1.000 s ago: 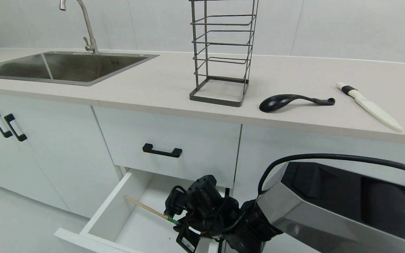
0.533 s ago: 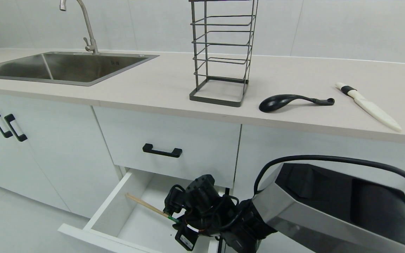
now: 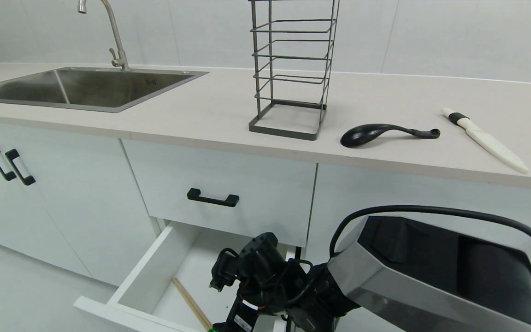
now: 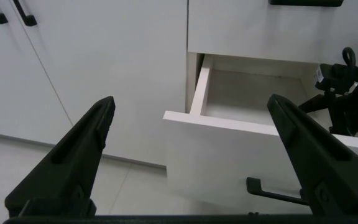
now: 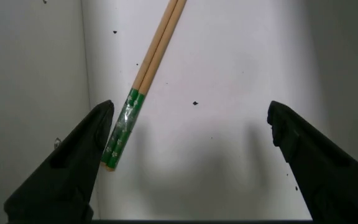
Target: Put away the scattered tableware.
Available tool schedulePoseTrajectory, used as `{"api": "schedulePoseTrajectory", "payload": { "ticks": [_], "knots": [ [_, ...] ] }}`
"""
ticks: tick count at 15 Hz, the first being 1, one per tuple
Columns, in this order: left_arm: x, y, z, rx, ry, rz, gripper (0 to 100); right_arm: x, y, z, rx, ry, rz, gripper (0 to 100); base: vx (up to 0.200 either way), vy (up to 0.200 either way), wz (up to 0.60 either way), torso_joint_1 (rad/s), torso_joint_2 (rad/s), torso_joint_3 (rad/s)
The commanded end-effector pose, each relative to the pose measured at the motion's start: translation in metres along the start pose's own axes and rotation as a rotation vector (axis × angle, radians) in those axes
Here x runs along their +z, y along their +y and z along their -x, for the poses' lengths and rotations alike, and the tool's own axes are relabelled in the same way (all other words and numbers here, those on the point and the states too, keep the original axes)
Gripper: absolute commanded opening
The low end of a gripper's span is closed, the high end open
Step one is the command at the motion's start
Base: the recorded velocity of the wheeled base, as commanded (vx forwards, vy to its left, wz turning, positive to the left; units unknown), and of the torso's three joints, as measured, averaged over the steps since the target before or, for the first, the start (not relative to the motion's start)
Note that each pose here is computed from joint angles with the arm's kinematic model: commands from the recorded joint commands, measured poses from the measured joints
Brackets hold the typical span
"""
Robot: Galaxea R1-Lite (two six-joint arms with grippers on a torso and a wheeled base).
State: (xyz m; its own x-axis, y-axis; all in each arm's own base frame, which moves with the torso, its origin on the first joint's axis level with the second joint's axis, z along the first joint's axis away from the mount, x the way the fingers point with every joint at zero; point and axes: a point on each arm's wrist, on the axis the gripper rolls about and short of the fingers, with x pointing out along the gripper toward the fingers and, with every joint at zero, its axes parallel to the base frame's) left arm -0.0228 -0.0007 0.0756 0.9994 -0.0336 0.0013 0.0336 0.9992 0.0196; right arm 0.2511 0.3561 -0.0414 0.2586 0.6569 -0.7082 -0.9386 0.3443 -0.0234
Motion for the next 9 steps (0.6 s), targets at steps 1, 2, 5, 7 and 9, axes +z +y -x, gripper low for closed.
{"api": "schedulePoseTrajectory", "payload": {
  "ticks": [1, 2, 5, 7, 9],
  "knots": [
    [0.0, 0.0, 0.0, 0.0, 0.0, 0.0, 100, 0.017, 0.005, 0.012, 0.0, -0.053, 0.019, 100, 0.0, 0.0, 0.0, 0.0, 0.0, 0.0],
    [0.0, 0.0, 0.0, 0.0, 0.0, 0.0, 100, 0.027, 0.006, 0.021, -0.003, -0.079, 0.024, 100, 0.0, 0.0, 0.0, 0.0, 0.0, 0.0],
    [0.0, 0.0, 0.0, 0.0, 0.0, 0.0, 100, 0.037, 0.009, 0.033, -0.005, -0.109, 0.031, 100, 0.0, 0.0, 0.0, 0.0, 0.0, 0.0],
    [0.0, 0.0, 0.0, 0.0, 0.0, 0.0, 100, 0.043, 0.014, 0.041, -0.001, -0.126, 0.041, 100, 0.0, 0.0, 0.0, 0.0, 0.0, 0.0],
    [0.0, 0.0, 0.0, 0.0, 0.0, 0.0, 100, 0.052, 0.016, 0.051, -0.003, -0.156, 0.049, 100, 0.0, 0.0, 0.0, 0.0, 0.0, 0.0]
  ]
}}
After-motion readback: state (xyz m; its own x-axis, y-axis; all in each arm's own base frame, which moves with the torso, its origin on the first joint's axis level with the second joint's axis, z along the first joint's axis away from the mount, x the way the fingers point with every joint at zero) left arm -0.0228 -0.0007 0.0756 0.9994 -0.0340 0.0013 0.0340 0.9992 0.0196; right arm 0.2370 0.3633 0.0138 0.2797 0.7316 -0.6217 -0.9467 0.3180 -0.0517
